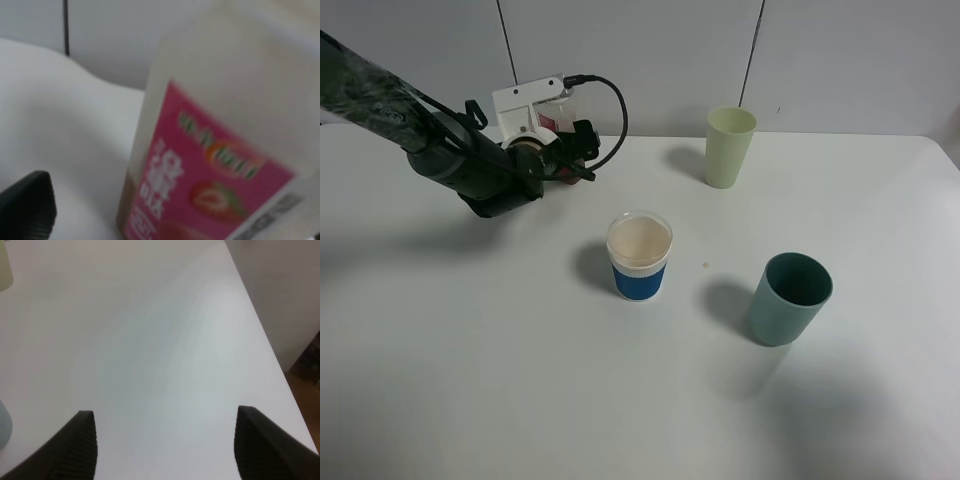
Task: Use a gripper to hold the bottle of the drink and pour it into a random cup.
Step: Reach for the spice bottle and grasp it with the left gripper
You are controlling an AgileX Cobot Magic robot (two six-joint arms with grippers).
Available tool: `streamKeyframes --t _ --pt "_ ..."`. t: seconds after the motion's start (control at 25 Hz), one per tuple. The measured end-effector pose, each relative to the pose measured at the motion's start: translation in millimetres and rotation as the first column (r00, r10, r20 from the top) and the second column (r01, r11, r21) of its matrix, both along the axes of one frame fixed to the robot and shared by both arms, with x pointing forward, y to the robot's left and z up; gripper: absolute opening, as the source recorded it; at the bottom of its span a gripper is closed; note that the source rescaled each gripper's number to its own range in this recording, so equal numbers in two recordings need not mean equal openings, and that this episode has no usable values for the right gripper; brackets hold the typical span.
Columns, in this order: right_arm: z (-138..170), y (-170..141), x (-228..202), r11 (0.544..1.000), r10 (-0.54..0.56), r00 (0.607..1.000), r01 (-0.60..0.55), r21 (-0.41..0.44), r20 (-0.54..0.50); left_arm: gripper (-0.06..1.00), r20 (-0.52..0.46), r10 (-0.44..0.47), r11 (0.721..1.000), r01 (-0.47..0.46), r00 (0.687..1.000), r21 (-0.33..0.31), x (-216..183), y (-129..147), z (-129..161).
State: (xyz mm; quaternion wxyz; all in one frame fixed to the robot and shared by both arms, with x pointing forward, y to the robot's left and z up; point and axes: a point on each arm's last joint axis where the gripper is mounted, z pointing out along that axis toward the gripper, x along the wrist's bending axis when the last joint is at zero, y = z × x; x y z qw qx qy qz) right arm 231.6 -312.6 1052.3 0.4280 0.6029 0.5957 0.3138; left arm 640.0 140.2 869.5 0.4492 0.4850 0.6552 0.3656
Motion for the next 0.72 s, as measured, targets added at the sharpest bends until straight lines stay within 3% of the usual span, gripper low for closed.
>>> streamKeyframes --t 0.28,0.36,0.6,0.72 --pt "0.0 0.0 0.0 1.000 0.000 1.000 0.000 0.000 0.000 0.97 0.019 0.015 1.000 -0.015 1.000 0.015 0.6 2.0 -4.9" --pt "0.0 0.0 0.0 1.000 0.000 1.000 0.000 0.000 0.000 0.89 0.021 0.015 1.000 -0.016 1.000 0.018 1.5 3.8 -4.7" --pt "0.0 0.0 0.0 1.000 0.000 1.000 0.000 0.000 0.000 0.48 0.023 0.012 1.000 -0.012 1.000 0.024 2.7 5.9 -4.7" --pt "0.0 0.0 0.0 1.000 0.000 1.000 0.000 0.000 0.000 0.36 0.024 0.011 1.000 -0.011 1.000 0.024 2.7 5.8 -4.7"
